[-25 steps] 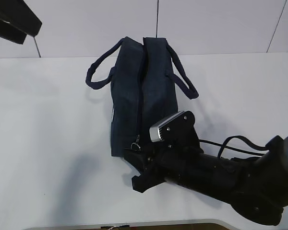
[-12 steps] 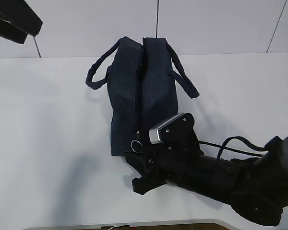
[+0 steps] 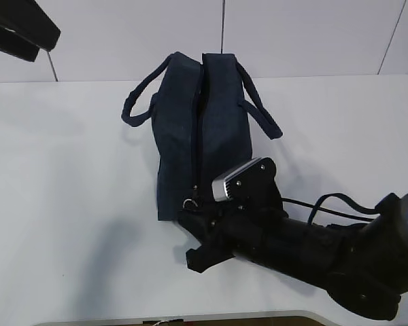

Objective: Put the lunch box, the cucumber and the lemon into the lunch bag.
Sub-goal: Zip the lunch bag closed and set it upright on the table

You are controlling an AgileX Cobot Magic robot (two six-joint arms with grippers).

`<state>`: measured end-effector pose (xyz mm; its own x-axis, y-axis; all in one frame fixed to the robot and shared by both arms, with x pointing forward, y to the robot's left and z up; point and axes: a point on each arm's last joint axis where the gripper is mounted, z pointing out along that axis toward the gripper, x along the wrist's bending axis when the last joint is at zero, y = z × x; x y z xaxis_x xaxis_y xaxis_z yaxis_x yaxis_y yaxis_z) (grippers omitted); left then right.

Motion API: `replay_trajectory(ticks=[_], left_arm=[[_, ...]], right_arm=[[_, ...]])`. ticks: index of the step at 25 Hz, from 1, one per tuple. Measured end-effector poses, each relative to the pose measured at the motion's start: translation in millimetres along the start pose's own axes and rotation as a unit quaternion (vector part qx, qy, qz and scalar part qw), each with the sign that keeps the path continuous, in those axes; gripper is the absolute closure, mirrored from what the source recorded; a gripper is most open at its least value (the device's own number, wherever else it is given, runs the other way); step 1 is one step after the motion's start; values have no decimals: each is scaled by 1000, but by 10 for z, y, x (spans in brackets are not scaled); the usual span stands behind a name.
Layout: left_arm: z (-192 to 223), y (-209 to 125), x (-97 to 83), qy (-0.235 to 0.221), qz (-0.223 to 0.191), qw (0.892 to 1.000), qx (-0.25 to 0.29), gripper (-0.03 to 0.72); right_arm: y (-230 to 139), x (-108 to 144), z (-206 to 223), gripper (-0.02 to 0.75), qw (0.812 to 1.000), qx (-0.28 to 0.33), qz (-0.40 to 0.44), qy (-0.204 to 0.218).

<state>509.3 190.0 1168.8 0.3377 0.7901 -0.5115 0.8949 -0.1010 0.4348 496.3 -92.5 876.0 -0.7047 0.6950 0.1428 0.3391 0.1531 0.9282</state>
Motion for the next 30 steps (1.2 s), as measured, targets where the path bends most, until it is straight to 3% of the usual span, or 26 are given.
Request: replay_trajectory(ticks=[12, 17, 22, 30], left_arm=[[0, 0, 0, 0, 0, 1000, 0, 443], [0, 0, 0, 0, 0, 1000, 0, 445], [7, -4, -13, -1, 2, 1000, 1, 445], [164, -116, -104, 47, 59, 996, 40, 445]], right_arm=[[18, -25, 0, 597, 1000, -10, 13, -14], [7, -28, 0, 724, 1000, -4, 26, -16], [6, -25, 0, 733, 999, -4, 43, -14], [67, 10, -37, 733, 999, 10, 35, -3]])
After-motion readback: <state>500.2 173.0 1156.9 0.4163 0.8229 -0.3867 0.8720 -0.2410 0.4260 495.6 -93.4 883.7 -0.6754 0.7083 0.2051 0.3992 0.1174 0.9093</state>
